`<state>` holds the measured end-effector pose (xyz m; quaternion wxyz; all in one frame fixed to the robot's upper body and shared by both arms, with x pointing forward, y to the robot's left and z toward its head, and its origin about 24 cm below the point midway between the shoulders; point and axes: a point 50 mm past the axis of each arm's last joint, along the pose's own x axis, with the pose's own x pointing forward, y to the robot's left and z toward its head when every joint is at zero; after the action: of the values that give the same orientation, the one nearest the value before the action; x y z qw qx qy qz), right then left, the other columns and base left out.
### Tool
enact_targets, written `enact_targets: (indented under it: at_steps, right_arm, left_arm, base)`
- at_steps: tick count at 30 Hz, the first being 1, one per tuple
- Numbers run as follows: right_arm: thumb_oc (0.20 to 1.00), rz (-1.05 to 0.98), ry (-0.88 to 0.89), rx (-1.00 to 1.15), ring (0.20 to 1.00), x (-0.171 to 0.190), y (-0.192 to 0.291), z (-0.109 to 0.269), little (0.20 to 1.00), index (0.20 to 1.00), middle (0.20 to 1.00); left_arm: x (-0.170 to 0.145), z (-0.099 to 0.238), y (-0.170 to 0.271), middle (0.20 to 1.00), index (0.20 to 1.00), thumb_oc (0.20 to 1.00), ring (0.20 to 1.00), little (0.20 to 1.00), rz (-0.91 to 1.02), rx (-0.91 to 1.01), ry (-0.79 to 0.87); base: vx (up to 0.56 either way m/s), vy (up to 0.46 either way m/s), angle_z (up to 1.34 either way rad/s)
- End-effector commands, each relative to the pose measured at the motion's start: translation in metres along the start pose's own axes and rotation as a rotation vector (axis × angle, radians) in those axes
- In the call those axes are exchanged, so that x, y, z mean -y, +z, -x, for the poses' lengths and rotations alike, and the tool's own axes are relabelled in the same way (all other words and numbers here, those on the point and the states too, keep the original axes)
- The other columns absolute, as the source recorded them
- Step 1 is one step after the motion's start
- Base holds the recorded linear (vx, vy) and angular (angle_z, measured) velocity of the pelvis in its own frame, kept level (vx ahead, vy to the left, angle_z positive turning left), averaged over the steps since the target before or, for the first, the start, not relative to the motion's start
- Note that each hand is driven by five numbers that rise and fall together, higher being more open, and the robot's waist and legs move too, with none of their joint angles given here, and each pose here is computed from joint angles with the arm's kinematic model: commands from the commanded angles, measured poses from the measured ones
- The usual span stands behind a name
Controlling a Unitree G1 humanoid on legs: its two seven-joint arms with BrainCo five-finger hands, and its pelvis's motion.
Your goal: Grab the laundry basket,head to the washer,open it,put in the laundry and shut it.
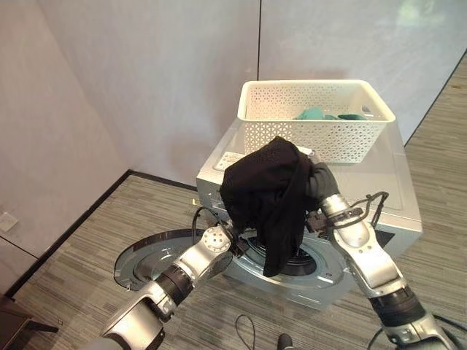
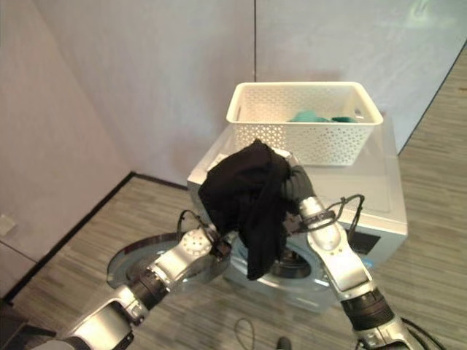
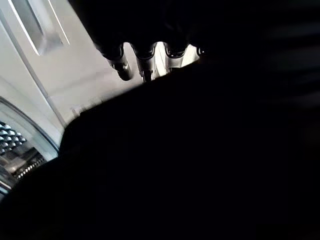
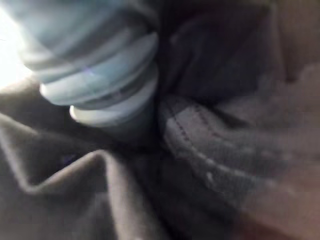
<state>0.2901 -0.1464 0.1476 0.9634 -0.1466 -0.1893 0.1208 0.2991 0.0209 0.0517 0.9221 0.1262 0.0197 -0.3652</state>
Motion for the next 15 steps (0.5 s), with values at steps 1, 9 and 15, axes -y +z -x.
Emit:
enact_targets:
  at_steps: [1, 9, 15]
  right_arm:
    - [0.200, 0.002, -0.078, 0.188, 0.200, 0.013, 0.038, -0.029, 0.200, 0.200, 0.200]
    - [0.200, 0.126, -0.163, 0.144, 0.200, 0.047, 0.035, -0.041, 0.200, 0.200, 0.200]
    - [0.200, 0.189, -0.199, 0.197, 0.200, 0.064, 0.047, -0.041, 0.200, 0.200, 0.200]
  left_arm:
    - [0.013, -0.019, 0.036, 1.000, 1.000, 1.000, 1.000, 1.000, -0.102, 0.129, -0.115]
    - [-0.010, 0.016, 0.027, 1.000, 1.000, 1.000, 1.000, 1.000, -0.157, 0.143, -0.119]
    - [-0.022, 0.037, 0.054, 1.000, 1.000, 1.000, 1.000, 1.000, -0.535, 0.277, -0.139]
  base:
    - [0.00, 0.000, 0.00]
    - [0.00, -0.004, 0.00]
    - [0.00, -0.016, 0.04]
